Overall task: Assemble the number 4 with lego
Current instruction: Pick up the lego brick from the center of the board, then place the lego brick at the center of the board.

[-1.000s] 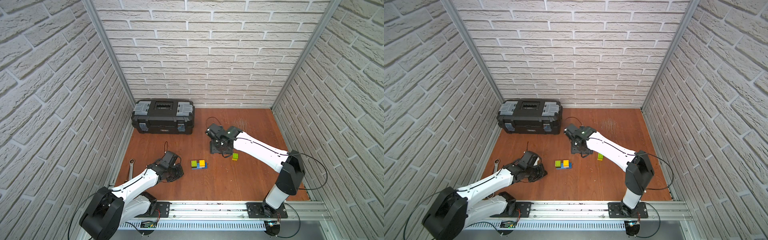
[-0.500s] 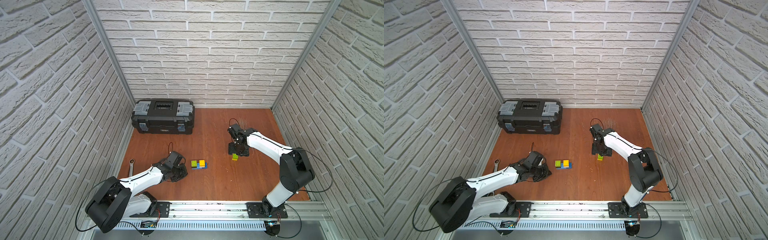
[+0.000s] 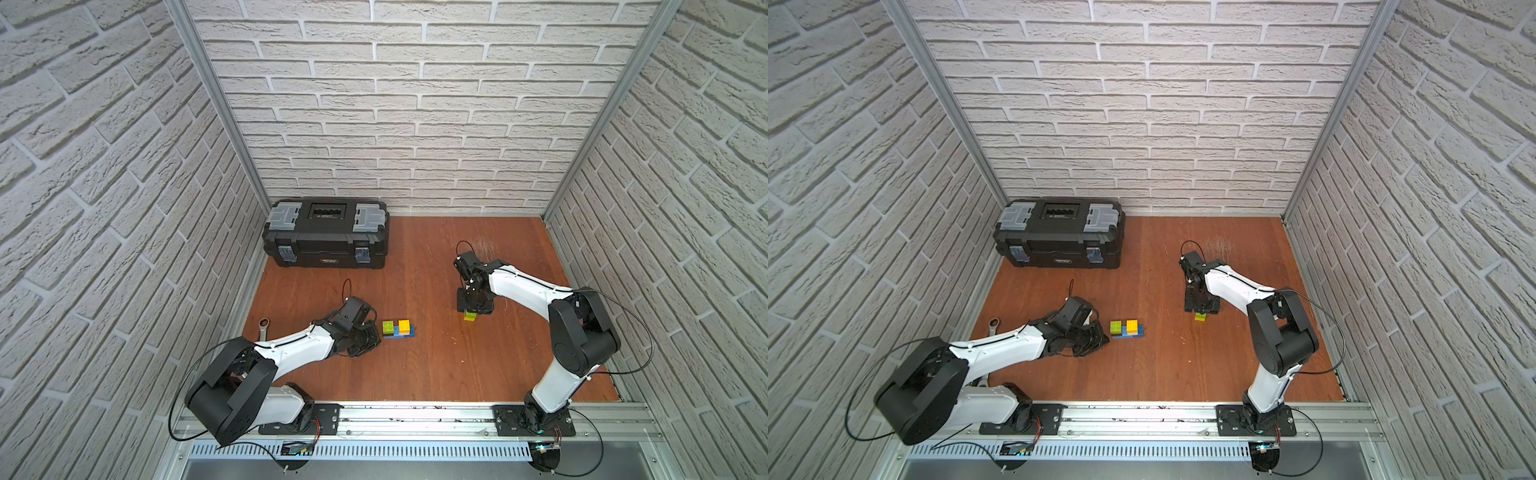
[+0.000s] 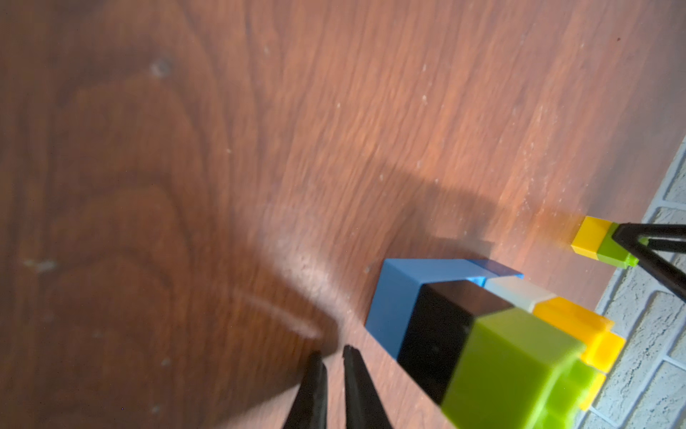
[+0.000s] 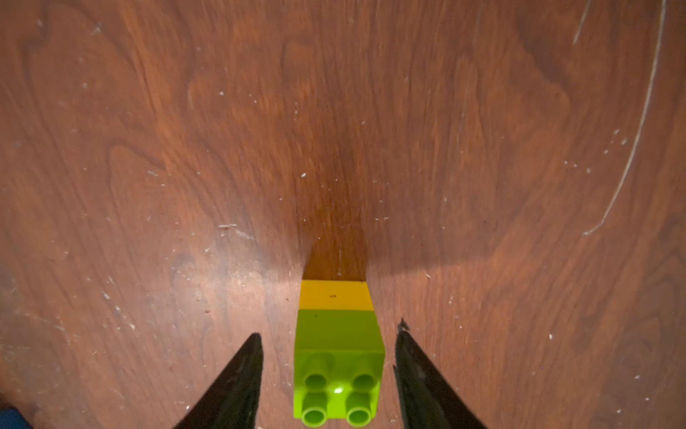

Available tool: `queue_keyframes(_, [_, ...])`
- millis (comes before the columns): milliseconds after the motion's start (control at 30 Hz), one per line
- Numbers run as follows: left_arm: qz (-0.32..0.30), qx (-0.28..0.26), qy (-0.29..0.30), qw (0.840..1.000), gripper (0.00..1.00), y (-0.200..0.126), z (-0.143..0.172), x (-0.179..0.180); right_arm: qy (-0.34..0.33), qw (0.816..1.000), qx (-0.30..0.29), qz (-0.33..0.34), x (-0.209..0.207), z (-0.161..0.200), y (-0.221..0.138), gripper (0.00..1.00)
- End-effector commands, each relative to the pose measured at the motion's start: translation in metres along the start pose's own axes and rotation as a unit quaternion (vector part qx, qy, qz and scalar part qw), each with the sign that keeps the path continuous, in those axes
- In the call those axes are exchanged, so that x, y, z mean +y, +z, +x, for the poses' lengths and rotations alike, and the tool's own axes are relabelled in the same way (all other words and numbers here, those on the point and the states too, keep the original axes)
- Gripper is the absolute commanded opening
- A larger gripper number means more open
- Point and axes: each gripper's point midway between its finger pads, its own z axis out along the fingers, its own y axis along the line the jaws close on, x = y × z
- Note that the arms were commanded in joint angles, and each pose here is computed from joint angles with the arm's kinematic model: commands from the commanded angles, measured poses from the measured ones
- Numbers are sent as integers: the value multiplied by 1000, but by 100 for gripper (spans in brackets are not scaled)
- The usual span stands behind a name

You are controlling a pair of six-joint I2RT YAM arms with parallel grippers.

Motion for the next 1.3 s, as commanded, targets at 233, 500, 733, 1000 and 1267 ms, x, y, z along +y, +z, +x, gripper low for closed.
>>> queue_keyframes(233, [-5,-2,5,1000,14,6,-4,-6,-8,1000,6,18,-8,9,3,33])
queue_keyframes(500, [-11,4,17,1000,14,9,-7,-11,-58,998,-14,35,20,29,-20,13])
queue_keyframes(733, [-23,0,23,999,14,16,-18,-13,-100,994,-36,-11,73,52,-42,11])
queue_keyframes(1000, [-16,1,44,999,13,30,-36,-35,-127,991,-30,-2,100,70,-30,9])
queue_keyframes(1267, [-16,0,54,998,12,39,-50,-45,-122,992,-15,-9,104,83,-15,11])
